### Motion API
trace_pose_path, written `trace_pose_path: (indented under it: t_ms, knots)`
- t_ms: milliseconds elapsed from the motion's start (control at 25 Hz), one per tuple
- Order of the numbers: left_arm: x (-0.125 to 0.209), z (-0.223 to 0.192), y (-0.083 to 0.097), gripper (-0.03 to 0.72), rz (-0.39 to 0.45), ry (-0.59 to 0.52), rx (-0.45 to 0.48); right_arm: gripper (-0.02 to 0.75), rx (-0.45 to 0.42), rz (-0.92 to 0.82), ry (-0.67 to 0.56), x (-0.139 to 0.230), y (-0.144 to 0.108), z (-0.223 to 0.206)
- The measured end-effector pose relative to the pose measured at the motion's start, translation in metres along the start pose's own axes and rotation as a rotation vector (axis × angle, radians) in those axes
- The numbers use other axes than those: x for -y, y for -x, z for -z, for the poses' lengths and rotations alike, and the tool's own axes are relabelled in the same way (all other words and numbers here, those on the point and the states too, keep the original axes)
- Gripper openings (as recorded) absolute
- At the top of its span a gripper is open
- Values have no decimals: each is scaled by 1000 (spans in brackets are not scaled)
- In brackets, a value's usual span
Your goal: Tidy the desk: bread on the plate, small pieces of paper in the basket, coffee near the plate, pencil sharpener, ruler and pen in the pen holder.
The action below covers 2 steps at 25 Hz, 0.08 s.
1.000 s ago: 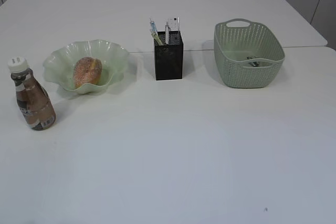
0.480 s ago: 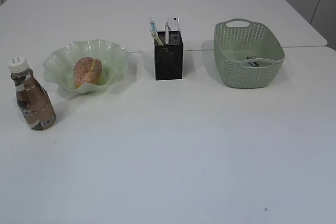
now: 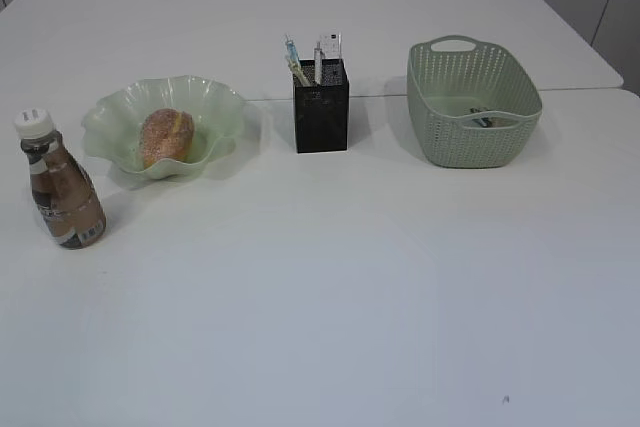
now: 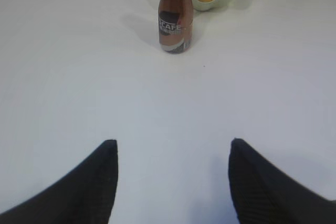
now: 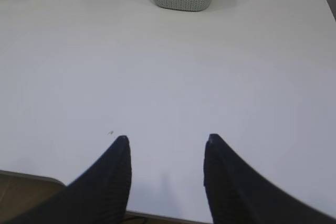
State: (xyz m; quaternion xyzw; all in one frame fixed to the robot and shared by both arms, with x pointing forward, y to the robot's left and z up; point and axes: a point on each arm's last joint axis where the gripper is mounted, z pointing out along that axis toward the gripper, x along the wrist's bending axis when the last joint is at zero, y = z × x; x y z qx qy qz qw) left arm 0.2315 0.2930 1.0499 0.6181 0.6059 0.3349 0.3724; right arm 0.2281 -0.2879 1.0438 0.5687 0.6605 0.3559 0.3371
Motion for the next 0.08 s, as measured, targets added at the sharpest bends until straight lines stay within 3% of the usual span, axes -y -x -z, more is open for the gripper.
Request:
trace_pose_path:
  t_ms: [80]
  knots:
    - [0,0,0,467,-3,0,-2,370,0,0,0,0,0,0]
